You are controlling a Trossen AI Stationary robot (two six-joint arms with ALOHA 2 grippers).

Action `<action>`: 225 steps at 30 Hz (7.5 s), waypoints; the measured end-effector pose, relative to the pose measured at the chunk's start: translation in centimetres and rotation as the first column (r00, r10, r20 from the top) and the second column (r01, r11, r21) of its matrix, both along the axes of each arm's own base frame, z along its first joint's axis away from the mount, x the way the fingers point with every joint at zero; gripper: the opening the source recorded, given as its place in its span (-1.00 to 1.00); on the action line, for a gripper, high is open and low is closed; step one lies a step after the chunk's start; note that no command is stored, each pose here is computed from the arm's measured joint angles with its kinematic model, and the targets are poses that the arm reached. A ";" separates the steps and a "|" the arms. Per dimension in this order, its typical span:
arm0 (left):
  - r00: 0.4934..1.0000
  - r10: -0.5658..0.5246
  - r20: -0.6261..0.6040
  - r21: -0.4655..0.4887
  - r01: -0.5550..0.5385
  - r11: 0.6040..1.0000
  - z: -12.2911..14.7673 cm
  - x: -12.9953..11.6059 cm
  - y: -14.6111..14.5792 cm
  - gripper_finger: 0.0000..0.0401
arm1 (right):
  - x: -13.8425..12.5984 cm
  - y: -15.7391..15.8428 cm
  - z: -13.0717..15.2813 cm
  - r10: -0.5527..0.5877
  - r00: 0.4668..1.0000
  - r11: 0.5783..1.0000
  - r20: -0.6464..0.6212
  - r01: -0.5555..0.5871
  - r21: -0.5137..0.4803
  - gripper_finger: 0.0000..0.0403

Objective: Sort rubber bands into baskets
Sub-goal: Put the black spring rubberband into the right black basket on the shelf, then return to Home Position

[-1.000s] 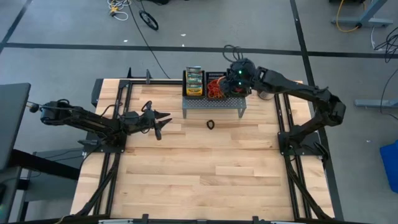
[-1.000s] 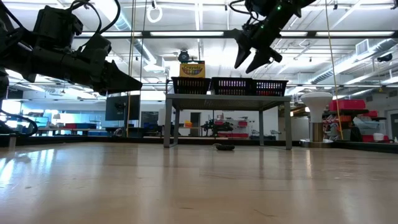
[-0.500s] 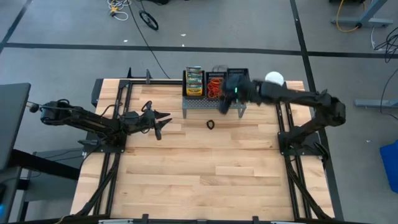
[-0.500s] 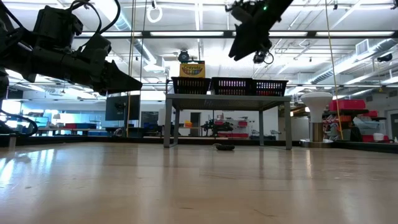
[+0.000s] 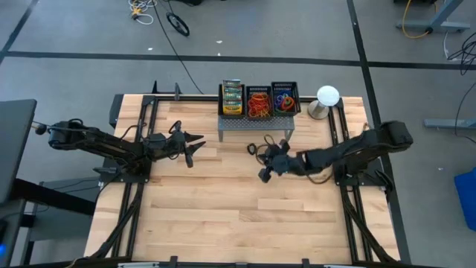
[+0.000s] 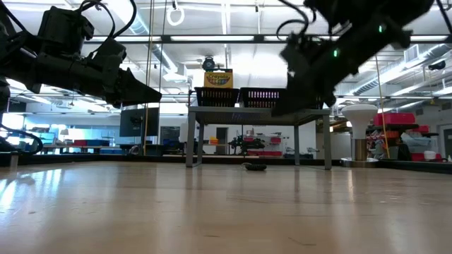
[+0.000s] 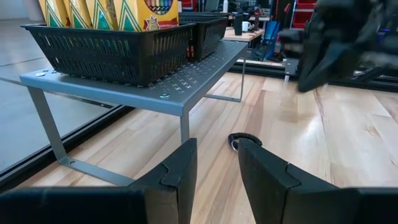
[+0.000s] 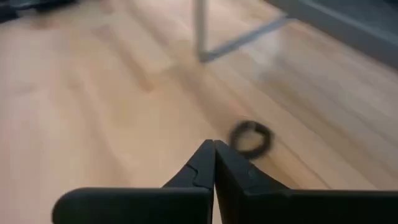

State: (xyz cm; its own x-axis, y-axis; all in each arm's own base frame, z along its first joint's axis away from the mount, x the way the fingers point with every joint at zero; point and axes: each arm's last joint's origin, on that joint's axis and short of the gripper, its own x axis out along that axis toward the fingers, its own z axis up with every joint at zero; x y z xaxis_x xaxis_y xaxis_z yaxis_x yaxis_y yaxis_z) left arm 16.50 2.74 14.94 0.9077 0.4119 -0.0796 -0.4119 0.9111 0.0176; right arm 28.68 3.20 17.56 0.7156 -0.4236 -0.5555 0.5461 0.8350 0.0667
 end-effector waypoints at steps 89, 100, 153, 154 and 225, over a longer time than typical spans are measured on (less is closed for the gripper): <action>0.999 -0.050 -0.008 0.040 0.050 0.998 0.6 -0.7 1.3 -0.38 | -7.9 -15.2 11.7 -0.327 0.943 0.918 0.057 0.331 -0.218 0.18; 0.999 -0.049 0.017 0.058 0.048 0.997 2.1 -3.3 2.5 -0.38 | -7.9 -8.4 10.1 0.160 0.983 0.920 0.087 -0.116 -0.375 -0.93; 0.968 0.096 0.230 0.082 -0.118 0.990 4.2 -8.2 1.6 -0.38 | -19.3 -6.6 -1.0 0.141 0.897 0.929 0.419 0.027 -0.370 -1.00; 0.968 0.097 0.232 0.076 -0.118 0.990 4.2 -8.2 1.6 -0.38 | -19.3 -6.7 -1.0 0.119 0.898 0.935 0.423 0.042 -0.353 -1.00; 0.970 0.109 0.219 -0.024 -0.107 0.994 3.7 -7.9 1.8 -0.38 | -18.2 -7.0 -2.7 0.084 0.964 0.955 0.253 -0.005 -0.298 -0.84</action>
State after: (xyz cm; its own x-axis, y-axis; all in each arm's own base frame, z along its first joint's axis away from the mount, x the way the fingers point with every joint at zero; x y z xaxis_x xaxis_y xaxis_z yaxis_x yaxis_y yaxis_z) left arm 8.59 4.50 18.68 0.8537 0.5085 0.1118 -0.5003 0.8607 -0.0948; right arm 10.44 -3.81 14.83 0.8399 -0.5030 -0.2039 0.5044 0.8621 -0.0488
